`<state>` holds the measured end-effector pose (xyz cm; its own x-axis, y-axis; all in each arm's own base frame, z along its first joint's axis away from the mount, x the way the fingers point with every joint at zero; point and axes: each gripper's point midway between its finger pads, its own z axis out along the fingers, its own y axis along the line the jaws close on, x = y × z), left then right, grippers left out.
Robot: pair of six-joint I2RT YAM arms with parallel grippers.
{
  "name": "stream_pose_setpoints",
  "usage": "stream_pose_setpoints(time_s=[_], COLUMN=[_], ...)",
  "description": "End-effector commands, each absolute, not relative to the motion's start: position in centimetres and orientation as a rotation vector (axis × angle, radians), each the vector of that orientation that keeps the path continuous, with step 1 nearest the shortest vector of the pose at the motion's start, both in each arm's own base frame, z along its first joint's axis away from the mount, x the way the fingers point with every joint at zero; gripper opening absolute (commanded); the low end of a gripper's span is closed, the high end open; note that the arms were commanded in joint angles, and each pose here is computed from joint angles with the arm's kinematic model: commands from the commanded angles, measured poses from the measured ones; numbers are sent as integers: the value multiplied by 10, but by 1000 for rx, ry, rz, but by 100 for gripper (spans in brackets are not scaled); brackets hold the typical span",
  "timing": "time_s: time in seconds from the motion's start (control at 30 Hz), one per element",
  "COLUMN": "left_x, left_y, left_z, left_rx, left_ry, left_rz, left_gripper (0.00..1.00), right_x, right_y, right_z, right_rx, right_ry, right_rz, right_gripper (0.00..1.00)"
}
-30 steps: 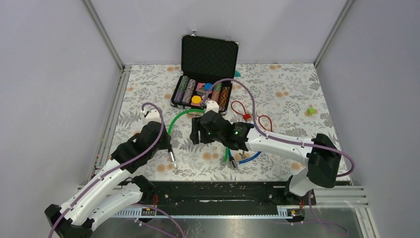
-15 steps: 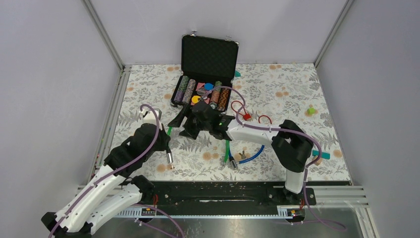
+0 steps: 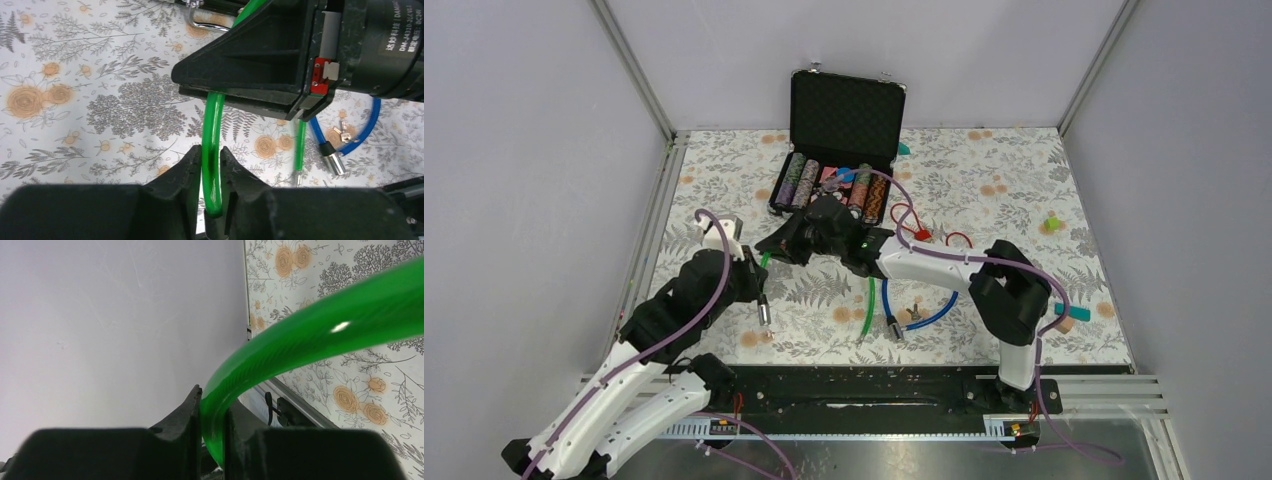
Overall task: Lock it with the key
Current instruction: Pick up the lock from the center of the board.
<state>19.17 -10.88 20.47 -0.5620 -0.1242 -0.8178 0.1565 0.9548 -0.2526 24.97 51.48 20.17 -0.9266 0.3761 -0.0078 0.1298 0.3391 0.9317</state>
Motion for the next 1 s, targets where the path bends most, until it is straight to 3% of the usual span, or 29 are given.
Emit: stream_pose_setpoints(time_s=[0.0,0.07,0.17,0.53,0.67,0.8,0.97], left_x=[194,195,198,205,205,203,200], left_y=[-122,-117,-113,-140,-147,-157,-168], left_z=[242,238,234,273,275,278,300], left_rx=[-4,-17,-15,111,202,313,405], left_ry=[2035,2043,2057,1968,1943,1922,1821], left_rz=[-498,-468,-420,-536,-546,-565,-620], left_gripper=[29,43,54,55,36,3,0], right_x=[255,253,250,244,242,240,236], right_y=[502,492,474,445,440,436,434], right_z=[268,284,314,349,348,354,358], right_rx=[423,394,366,338,346,339,316], right_ry=[2185,2148,2079,2013,2027,2026,2022], right_rz=[1688,1644,1587,1457,1426,1412,1409], right_gripper=[0,0,0,0,0,0,2])
